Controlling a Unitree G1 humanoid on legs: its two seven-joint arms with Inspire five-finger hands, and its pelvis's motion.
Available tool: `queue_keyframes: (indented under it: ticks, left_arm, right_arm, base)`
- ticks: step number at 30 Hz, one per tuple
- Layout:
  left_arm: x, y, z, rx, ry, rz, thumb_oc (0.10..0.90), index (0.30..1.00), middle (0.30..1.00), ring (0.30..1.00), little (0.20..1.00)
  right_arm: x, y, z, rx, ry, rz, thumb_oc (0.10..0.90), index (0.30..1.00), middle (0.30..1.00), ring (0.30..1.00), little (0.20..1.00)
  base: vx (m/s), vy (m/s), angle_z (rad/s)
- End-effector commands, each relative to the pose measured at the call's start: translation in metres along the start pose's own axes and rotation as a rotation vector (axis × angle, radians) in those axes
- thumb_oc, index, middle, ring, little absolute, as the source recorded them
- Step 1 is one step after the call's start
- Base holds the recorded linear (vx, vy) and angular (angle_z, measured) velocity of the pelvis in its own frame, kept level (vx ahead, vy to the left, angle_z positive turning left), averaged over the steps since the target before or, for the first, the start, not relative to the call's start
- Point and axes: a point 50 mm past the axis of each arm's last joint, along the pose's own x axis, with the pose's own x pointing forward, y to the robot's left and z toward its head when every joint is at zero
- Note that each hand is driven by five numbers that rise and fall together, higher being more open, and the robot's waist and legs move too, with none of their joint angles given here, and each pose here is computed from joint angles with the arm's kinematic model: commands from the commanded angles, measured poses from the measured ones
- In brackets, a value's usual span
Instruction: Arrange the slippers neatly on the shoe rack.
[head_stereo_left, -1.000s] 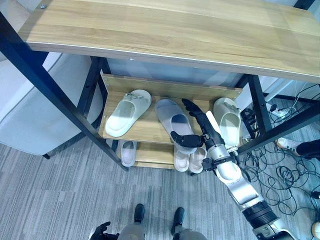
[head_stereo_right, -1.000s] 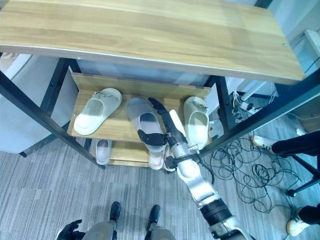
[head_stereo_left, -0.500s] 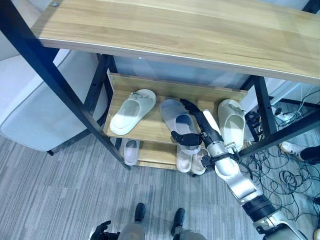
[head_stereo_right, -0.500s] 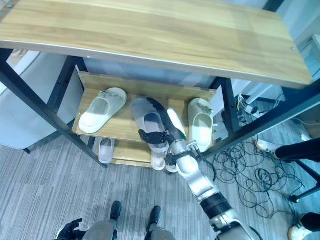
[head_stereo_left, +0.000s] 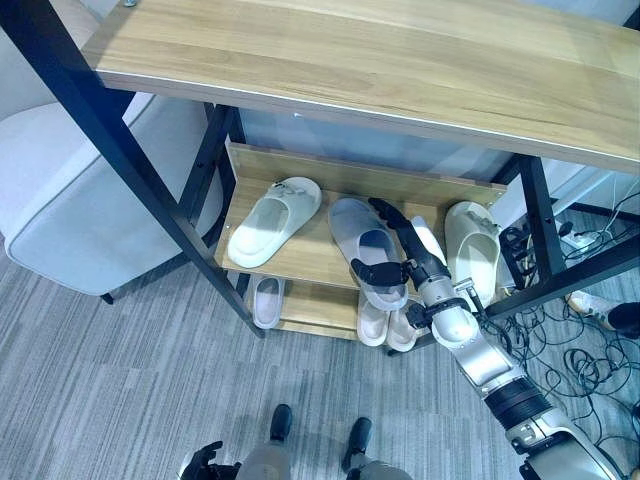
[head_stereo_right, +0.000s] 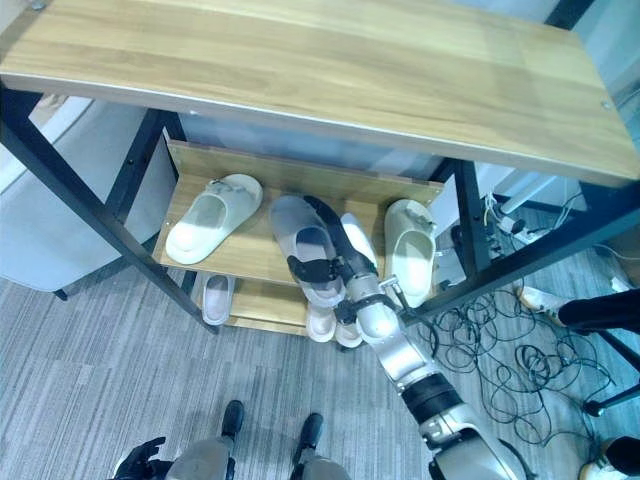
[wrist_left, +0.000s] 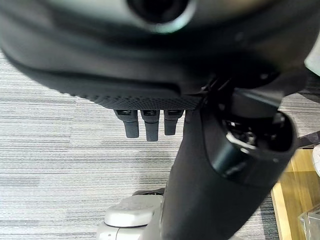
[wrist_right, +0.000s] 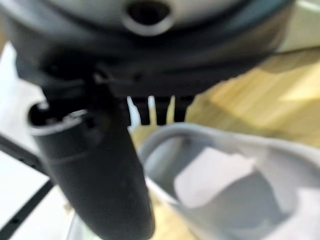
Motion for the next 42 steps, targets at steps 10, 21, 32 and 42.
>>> queue_keyframes:
  ticks: [10,21,32,42]
  left_arm:
    - [-0.002,-0.009,-0.003,0.059,-0.013,-0.061,0.8,0.9,0.9,0.9,0.9]
    - [-0.001,-0.009,0.0,0.046,-0.021,-0.064,0.8,0.9,0.9,0.9,0.9]
    - [-0.002,-0.01,-0.003,0.052,-0.016,-0.074,0.8,0.9,0.9,0.9,0.9]
    - [-0.003,-0.011,-0.003,0.059,-0.018,-0.08,0.8,0.9,0.9,0.9,0.9]
  right_arm:
    - [0.03,-0.05,0.049,-0.095,-0.233,-0.148,0.8,0.9,0.9,0.9,0.9]
    - [0.034,-0.052,0.06,-0.07,-0.269,-0.146,0.8,0.9,0.9,0.9,0.9]
    - [0.033,-0.065,0.052,-0.109,-0.24,-0.19,0.8,0.9,0.9,0.9,0.9]
    - [0.036,-0.073,0.05,-0.138,-0.226,-0.203,0.8,0.9,0.9,0.9,0.9]
  base:
    - [0.0,0.0,0.0]
    - [0.0,0.0,0.0]
    - [0.0,0.0,0.0]
    - [0.0,0.0,0.0]
